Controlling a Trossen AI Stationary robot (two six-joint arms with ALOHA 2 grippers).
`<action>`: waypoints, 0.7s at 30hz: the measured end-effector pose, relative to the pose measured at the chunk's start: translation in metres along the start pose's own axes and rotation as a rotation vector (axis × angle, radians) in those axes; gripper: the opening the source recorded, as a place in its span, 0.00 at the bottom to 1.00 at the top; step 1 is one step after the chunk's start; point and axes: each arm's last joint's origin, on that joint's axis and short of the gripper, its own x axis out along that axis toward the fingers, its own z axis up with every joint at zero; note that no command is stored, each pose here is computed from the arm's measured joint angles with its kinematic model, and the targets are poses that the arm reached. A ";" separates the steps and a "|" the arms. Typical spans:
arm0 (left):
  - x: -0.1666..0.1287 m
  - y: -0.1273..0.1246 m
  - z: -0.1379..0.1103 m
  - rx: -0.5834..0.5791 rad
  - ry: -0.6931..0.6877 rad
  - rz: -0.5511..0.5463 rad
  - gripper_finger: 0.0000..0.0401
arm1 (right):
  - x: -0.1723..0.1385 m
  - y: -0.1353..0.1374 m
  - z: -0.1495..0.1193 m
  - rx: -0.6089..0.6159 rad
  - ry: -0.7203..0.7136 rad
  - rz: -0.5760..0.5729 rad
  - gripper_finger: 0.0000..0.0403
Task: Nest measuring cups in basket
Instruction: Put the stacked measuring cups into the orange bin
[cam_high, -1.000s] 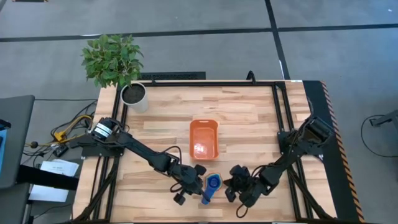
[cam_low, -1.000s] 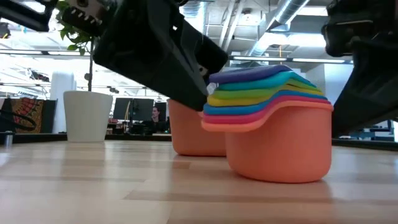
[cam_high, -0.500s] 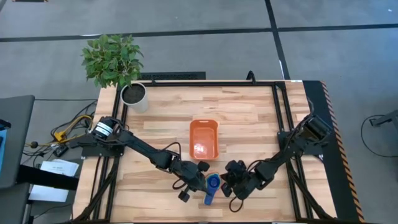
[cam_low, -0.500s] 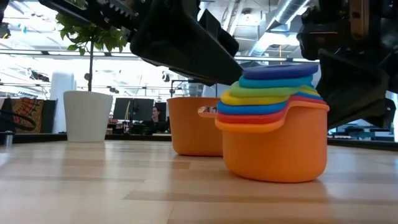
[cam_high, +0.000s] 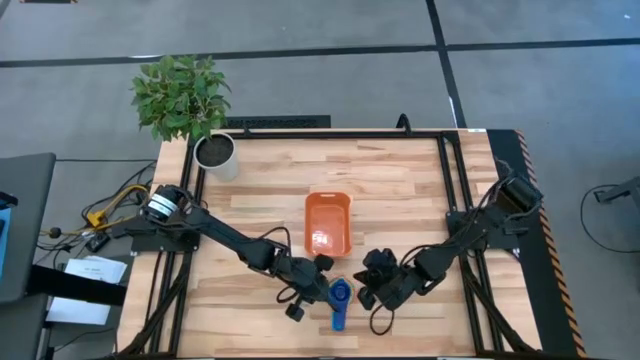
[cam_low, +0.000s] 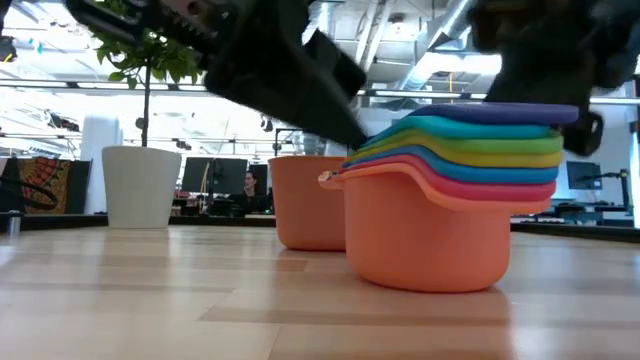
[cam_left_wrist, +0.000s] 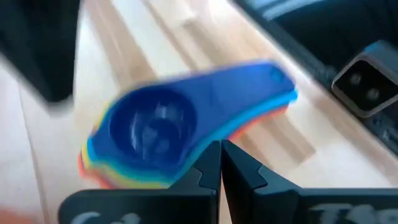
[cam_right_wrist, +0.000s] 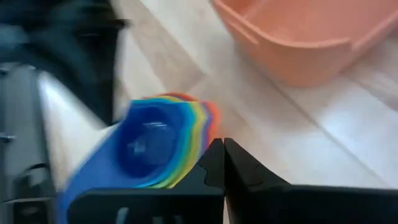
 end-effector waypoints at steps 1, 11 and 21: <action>-0.002 0.000 -0.001 -0.006 0.024 0.005 0.00 | -0.005 0.002 0.000 0.001 0.001 0.014 0.03; -0.006 -0.017 -0.011 -0.034 0.158 -0.146 0.00 | -0.035 0.019 -0.050 0.135 0.098 0.117 0.14; -0.005 -0.016 -0.003 -0.007 0.069 -0.143 0.00 | 0.004 0.023 -0.064 0.177 0.003 0.160 0.16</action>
